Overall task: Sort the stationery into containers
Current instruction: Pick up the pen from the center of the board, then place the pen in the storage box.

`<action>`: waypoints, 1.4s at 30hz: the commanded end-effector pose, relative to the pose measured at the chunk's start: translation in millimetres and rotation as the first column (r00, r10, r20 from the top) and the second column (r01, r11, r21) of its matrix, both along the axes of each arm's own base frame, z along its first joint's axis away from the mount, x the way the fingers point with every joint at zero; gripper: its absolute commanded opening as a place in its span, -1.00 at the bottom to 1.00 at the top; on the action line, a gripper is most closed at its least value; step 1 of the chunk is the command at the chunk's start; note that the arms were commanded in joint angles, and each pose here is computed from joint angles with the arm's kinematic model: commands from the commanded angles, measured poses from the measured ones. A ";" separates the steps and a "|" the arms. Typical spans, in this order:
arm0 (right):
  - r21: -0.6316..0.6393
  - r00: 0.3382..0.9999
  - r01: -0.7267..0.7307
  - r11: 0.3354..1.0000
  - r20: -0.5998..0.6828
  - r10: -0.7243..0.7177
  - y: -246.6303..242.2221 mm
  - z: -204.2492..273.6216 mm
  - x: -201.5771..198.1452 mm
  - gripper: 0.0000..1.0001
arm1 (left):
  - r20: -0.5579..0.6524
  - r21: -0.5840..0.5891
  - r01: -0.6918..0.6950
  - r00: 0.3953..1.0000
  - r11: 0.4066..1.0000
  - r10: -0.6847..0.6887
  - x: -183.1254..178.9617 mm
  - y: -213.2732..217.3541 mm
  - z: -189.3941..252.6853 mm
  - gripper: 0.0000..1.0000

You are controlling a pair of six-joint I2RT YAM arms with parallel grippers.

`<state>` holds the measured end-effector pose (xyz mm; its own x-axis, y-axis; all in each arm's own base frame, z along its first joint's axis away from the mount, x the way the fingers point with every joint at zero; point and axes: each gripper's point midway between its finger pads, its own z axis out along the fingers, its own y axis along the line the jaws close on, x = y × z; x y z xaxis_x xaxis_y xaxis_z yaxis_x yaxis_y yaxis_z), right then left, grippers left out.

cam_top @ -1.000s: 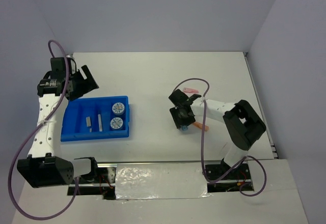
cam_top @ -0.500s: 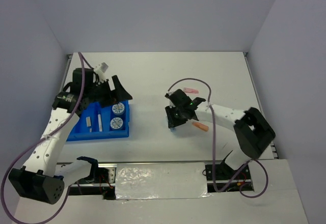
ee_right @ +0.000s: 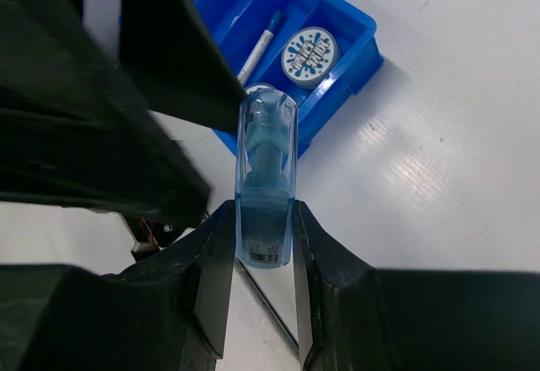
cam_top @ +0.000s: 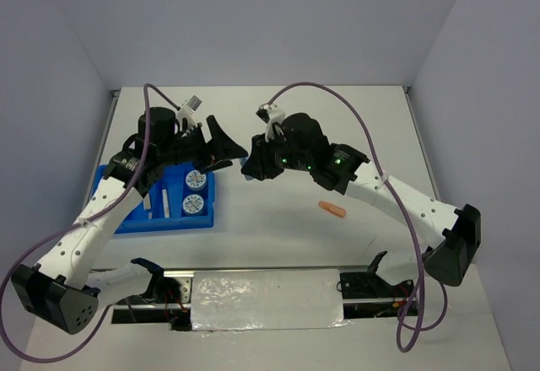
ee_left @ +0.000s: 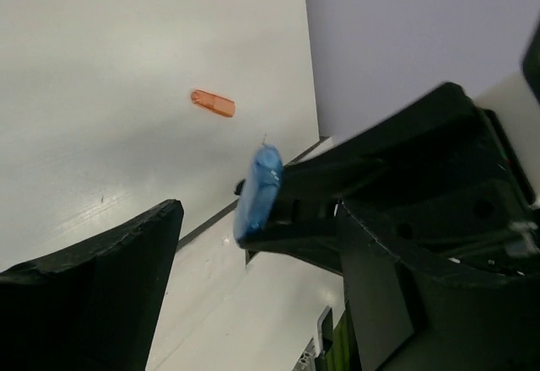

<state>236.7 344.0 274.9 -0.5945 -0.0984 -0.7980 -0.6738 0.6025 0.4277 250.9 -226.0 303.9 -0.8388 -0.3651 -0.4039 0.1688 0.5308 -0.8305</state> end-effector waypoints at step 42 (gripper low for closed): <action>-0.116 0.983 0.155 0.981 -0.079 -0.165 -118.2 -30.1 3.7 0.46 | 0.125 0.979 -0.198 0.436 -0.040 0.891 -29.4 388.1 -150.2 -1.00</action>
